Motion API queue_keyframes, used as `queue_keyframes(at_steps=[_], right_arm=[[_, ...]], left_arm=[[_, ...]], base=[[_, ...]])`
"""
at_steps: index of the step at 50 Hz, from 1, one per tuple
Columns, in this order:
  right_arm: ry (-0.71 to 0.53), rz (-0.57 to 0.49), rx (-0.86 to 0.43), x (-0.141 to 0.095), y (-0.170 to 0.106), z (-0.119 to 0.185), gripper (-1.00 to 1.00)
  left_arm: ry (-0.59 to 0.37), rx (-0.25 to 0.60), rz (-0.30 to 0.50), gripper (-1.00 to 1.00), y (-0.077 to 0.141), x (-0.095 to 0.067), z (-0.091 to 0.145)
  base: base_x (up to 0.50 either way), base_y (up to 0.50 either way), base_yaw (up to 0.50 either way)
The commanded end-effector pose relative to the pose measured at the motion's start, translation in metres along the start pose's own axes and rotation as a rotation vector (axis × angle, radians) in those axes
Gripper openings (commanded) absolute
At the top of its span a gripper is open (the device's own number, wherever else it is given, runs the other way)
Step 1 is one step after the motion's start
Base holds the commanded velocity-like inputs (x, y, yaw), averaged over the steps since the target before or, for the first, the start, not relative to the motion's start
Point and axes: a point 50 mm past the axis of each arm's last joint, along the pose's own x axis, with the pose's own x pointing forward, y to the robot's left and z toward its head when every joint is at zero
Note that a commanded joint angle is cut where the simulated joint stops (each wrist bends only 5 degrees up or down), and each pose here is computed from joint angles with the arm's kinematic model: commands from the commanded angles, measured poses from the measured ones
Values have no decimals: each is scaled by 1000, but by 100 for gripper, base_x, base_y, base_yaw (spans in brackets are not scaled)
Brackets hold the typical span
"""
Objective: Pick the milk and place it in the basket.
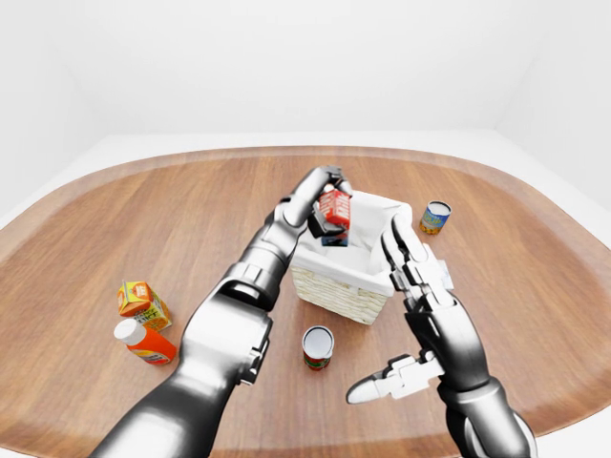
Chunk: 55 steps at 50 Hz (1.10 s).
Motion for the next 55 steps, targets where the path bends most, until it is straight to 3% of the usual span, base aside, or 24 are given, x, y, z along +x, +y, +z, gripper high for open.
queue_keyframes(at_steps=[1,31,55], right_arm=[[1,4,2,0,1,-1,100],[-3,7,1,-1,1,0,100],[-2,14,5,-1,2,0,100]], left_arm=[[-4,-30,96,-100,8,0,2],[-40,-51,78,-100,-4,3,18],[-9,-32,78,-100,-12,2,9]], base=[[0,0,0],[0,0,0],[0,0,0]])
